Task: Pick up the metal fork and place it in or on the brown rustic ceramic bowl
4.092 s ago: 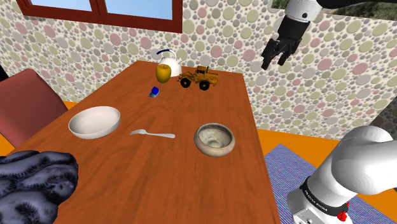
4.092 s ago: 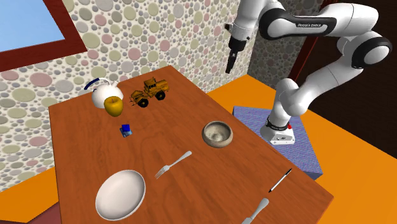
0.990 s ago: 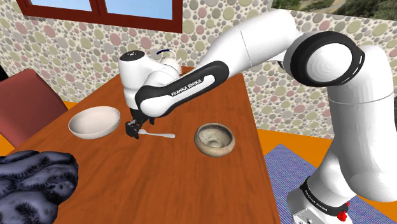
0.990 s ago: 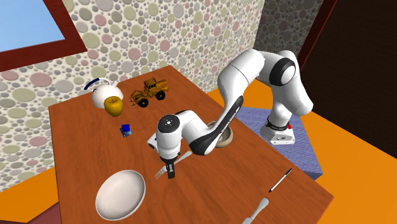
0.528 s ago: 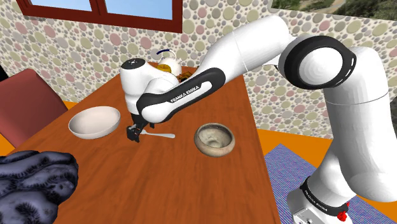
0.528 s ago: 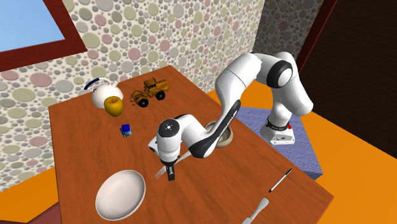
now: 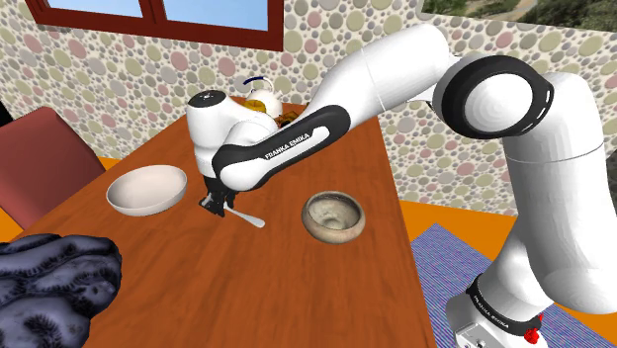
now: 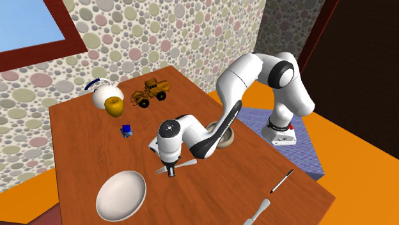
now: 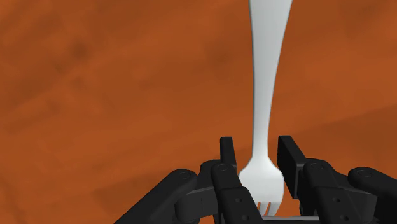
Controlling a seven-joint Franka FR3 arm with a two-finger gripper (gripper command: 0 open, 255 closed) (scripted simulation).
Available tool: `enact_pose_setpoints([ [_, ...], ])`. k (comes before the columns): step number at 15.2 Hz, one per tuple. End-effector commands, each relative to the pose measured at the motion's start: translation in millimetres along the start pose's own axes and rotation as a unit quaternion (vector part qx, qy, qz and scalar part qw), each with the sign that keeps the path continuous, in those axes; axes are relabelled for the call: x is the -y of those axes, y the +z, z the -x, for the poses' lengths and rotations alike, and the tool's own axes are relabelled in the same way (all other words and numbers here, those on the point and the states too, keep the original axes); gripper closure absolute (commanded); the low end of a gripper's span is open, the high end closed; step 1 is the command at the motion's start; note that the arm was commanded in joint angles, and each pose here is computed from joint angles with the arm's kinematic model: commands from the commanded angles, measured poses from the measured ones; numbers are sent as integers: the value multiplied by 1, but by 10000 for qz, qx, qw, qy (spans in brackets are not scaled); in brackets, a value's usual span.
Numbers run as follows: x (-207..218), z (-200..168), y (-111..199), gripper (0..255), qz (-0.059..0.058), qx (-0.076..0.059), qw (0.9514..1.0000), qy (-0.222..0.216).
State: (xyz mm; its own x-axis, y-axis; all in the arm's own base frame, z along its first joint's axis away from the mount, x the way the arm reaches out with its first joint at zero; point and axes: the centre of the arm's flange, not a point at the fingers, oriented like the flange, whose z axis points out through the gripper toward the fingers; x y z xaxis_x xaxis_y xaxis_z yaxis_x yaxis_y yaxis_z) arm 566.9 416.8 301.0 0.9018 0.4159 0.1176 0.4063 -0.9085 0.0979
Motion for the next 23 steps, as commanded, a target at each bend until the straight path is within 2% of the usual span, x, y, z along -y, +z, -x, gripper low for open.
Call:
enact_pose_setpoints([
  [1, 0, 0, 1, 255, 0, 8, 10000, -3],
  [6, 0, 0, 1, 255, -1, 8, 10000, -3],
  [23, -8, -10, -88, 255, -1, 8, 10000, -3],
])
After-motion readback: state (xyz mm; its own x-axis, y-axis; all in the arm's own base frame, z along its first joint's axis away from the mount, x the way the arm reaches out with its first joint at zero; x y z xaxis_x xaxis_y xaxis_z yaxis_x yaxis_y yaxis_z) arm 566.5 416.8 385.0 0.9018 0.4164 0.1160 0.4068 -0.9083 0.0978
